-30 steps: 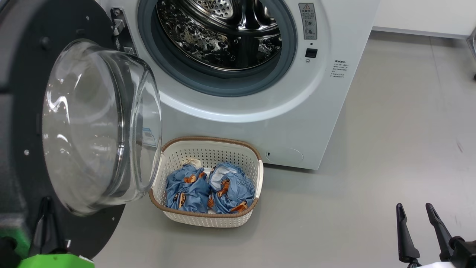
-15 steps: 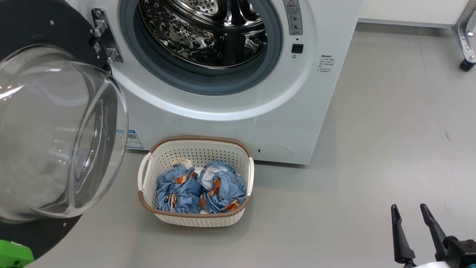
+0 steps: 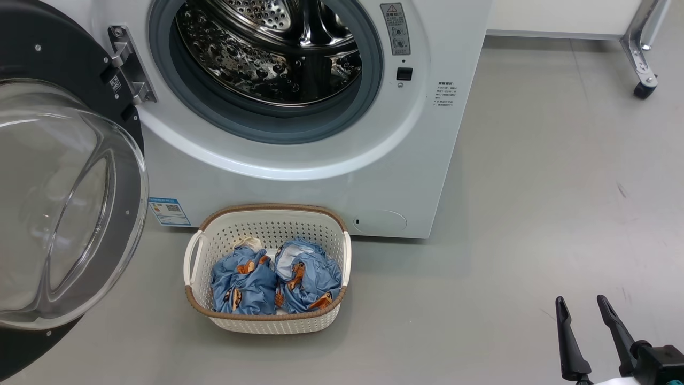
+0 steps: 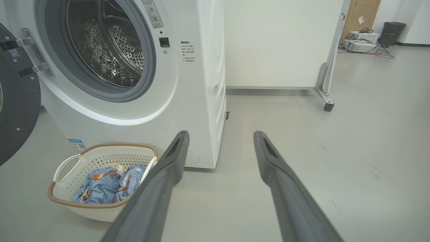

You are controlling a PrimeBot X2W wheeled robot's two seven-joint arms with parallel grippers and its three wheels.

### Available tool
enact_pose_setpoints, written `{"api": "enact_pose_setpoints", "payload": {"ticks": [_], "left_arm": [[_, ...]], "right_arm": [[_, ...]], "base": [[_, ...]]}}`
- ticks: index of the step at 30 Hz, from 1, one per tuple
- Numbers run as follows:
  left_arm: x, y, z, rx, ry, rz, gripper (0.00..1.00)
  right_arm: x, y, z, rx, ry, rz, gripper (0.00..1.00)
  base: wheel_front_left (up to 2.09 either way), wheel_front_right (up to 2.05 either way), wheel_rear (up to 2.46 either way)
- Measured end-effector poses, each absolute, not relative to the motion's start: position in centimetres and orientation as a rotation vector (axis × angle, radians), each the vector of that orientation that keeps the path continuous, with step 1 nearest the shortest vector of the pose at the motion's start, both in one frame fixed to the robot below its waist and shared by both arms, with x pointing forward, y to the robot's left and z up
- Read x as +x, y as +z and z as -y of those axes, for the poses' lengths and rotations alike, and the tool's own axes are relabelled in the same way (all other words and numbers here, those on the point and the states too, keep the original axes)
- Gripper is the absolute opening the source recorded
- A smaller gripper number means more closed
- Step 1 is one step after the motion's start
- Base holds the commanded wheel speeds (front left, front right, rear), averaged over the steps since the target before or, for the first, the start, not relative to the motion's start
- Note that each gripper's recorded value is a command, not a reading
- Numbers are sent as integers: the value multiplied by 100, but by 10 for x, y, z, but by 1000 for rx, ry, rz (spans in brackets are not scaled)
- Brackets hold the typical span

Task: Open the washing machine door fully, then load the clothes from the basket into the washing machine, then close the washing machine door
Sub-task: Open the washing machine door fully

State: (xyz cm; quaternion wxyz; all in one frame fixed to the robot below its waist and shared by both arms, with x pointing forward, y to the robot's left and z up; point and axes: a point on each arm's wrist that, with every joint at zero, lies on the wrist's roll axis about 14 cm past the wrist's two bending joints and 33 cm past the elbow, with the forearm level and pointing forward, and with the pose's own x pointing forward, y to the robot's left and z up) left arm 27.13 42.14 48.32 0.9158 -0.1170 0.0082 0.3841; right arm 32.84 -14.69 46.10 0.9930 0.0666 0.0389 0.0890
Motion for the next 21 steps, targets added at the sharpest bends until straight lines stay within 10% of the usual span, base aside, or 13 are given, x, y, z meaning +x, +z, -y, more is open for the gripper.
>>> {"api": "enact_pose_setpoints", "payload": {"ticks": [18,21], "left_arm": [[300,511,-405,-277,737,139,0],[310,537,-394,-272,678,228,84]], "right_arm": [[332,460,146,154,170,-79,100],[334,461,143,155,180,-78,100]], "base": [[0,0,0],[0,0,0]]}}
